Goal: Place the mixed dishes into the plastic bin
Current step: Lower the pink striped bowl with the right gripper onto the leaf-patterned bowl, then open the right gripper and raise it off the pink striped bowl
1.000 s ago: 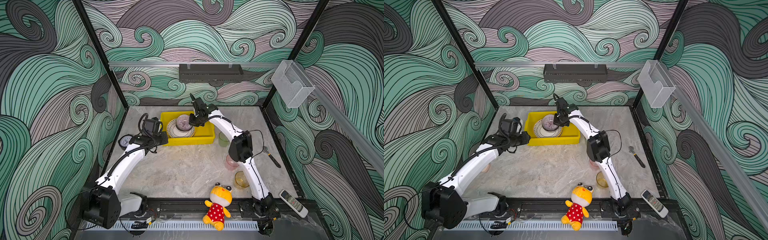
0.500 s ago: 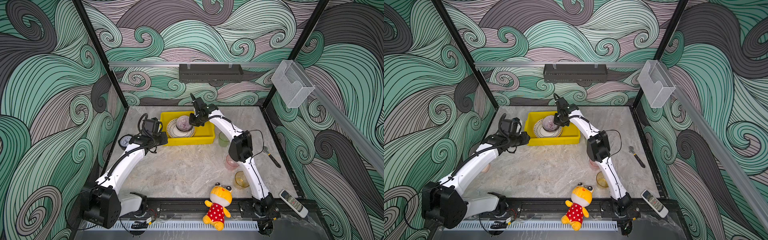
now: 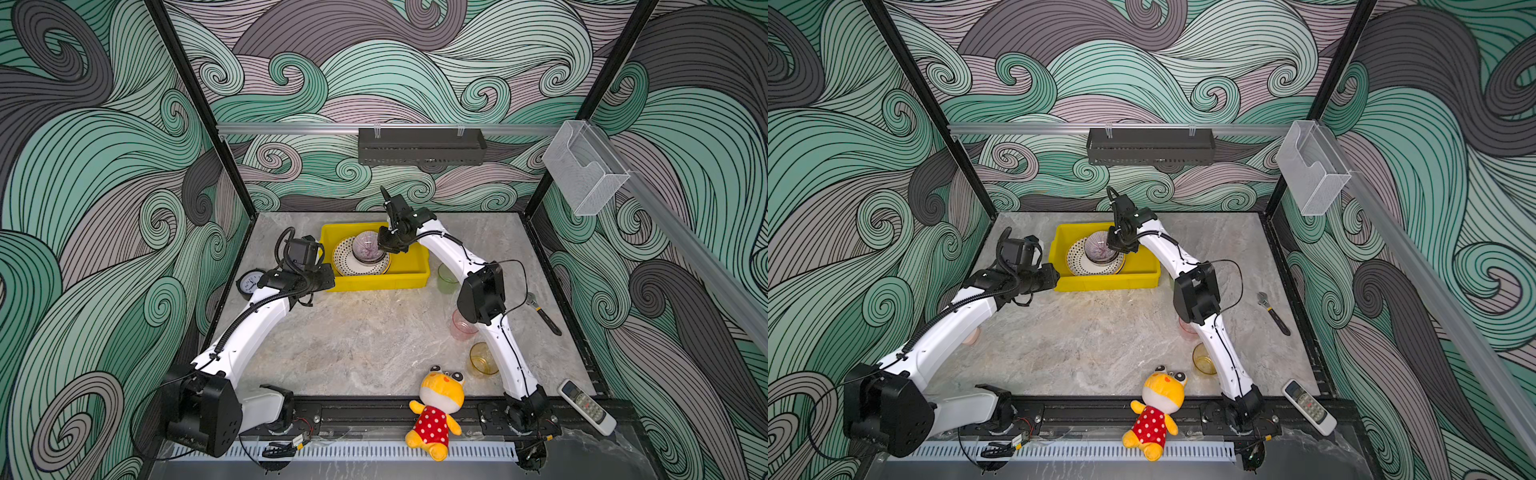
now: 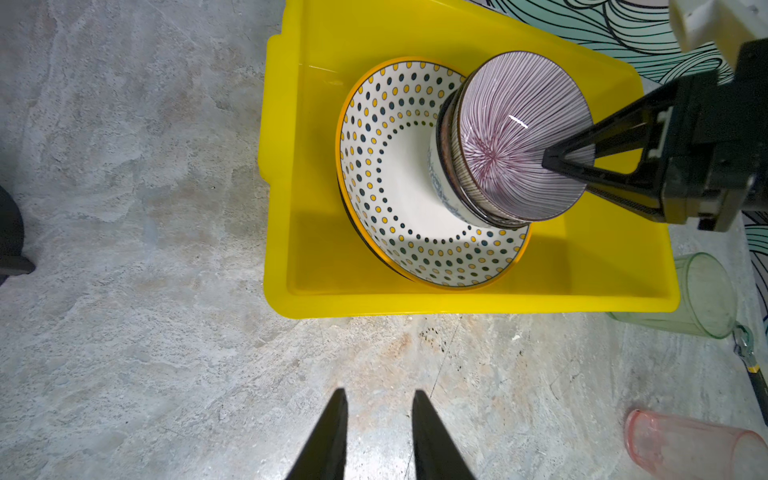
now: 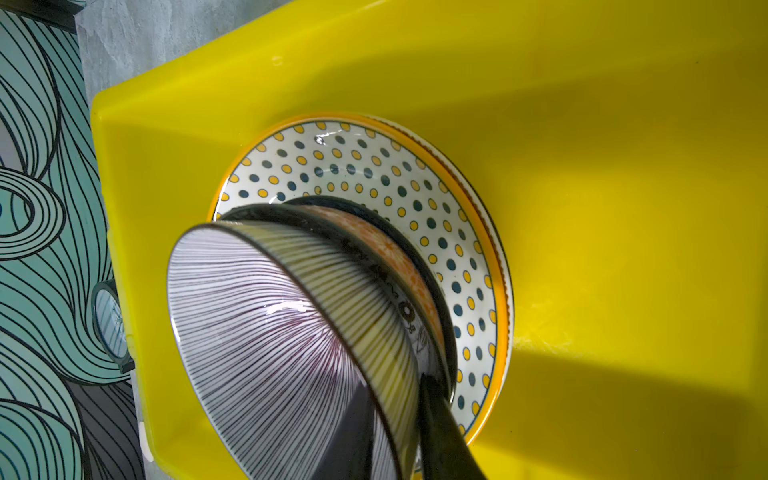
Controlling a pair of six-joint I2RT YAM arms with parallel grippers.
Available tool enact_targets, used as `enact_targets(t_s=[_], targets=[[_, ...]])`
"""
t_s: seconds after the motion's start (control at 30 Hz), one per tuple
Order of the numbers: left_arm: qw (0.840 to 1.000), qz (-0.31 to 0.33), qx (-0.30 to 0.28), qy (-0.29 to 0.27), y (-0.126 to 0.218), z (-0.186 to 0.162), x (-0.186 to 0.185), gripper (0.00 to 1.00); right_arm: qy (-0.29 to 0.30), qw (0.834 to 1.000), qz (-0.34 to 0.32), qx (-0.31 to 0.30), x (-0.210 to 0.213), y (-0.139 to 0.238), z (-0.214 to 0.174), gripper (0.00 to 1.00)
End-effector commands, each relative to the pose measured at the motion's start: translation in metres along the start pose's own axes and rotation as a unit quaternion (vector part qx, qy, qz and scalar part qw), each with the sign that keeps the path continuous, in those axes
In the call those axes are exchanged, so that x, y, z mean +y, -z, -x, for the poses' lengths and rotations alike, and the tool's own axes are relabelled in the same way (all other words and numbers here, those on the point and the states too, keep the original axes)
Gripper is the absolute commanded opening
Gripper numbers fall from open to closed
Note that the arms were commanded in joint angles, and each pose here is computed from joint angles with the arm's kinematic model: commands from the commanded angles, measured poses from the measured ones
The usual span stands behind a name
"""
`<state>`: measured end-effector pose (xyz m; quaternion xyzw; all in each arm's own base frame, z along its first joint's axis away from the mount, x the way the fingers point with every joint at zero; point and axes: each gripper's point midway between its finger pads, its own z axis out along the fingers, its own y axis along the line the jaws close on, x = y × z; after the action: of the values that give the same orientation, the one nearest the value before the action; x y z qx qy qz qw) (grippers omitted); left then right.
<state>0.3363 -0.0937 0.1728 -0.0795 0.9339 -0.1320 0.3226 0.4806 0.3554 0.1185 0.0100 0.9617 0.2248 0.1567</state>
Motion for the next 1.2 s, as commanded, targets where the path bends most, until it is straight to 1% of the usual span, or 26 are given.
enact_targets(t_s=[0.0,0.33,0.87,0.97,1.17], targets=[[1.0,-0.005,-0.007,0.01,0.007,0.008,-0.003,0.3,0.008,0.999,0.029,-0.03,0.021,0.036,0.014,0.23],[1.0,-0.011,-0.012,0.015,0.013,0.008,-0.004,0.31,0.011,0.999,0.036,-0.033,0.025,0.044,0.015,0.27],[1.0,-0.018,-0.012,0.02,0.016,0.007,-0.006,0.31,0.026,0.999,0.029,-0.038,0.027,0.061,0.013,0.27],[0.999,-0.022,-0.011,0.021,0.016,0.007,-0.007,0.31,0.031,0.998,0.021,-0.042,0.025,0.065,0.013,0.26],[0.999,-0.026,-0.003,0.026,0.015,0.004,-0.008,0.31,0.036,0.999,0.01,-0.037,0.02,0.062,0.008,0.18]])
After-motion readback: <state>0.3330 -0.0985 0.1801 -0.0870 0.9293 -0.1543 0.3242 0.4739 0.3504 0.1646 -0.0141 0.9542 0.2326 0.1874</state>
